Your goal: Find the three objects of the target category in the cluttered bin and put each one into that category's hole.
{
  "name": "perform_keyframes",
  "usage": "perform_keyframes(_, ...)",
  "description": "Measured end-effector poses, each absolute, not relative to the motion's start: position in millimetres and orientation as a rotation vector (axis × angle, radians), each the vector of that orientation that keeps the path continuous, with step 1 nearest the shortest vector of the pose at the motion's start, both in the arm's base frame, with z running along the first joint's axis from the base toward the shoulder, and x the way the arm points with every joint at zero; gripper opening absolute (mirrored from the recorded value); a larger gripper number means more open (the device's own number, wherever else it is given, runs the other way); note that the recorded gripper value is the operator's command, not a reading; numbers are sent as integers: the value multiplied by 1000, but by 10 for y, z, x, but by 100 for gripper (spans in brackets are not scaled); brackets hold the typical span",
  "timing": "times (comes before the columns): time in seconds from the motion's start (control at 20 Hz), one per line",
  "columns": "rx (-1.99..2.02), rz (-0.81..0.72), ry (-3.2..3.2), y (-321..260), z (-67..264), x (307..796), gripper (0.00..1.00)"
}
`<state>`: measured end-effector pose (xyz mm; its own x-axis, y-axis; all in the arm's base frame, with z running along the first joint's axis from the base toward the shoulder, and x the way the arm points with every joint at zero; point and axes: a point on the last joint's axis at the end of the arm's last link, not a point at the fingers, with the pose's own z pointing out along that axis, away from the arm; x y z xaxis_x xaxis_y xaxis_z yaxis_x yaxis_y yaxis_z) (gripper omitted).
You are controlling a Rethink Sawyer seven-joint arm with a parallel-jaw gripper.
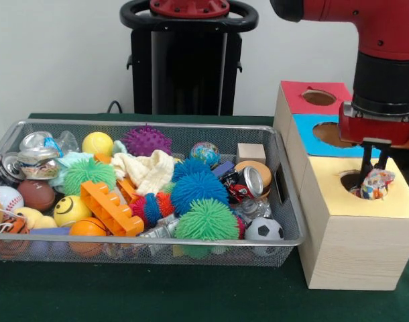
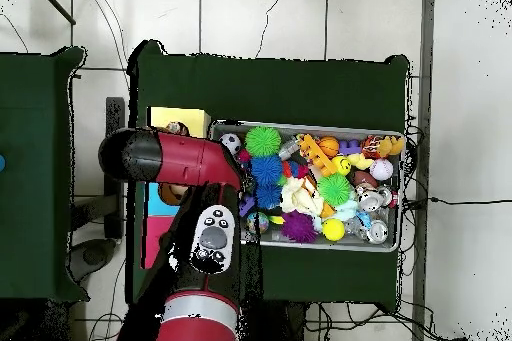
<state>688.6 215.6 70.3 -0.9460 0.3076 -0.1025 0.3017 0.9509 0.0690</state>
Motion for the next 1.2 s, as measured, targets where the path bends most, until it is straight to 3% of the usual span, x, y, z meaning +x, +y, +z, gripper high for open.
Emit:
perform_keyframes(0.5, 454, 45, 2992, 2151, 228, 6879, 0)
perform_keyframes(1.2, 415, 17, 2952, 2175, 242, 7073, 0)
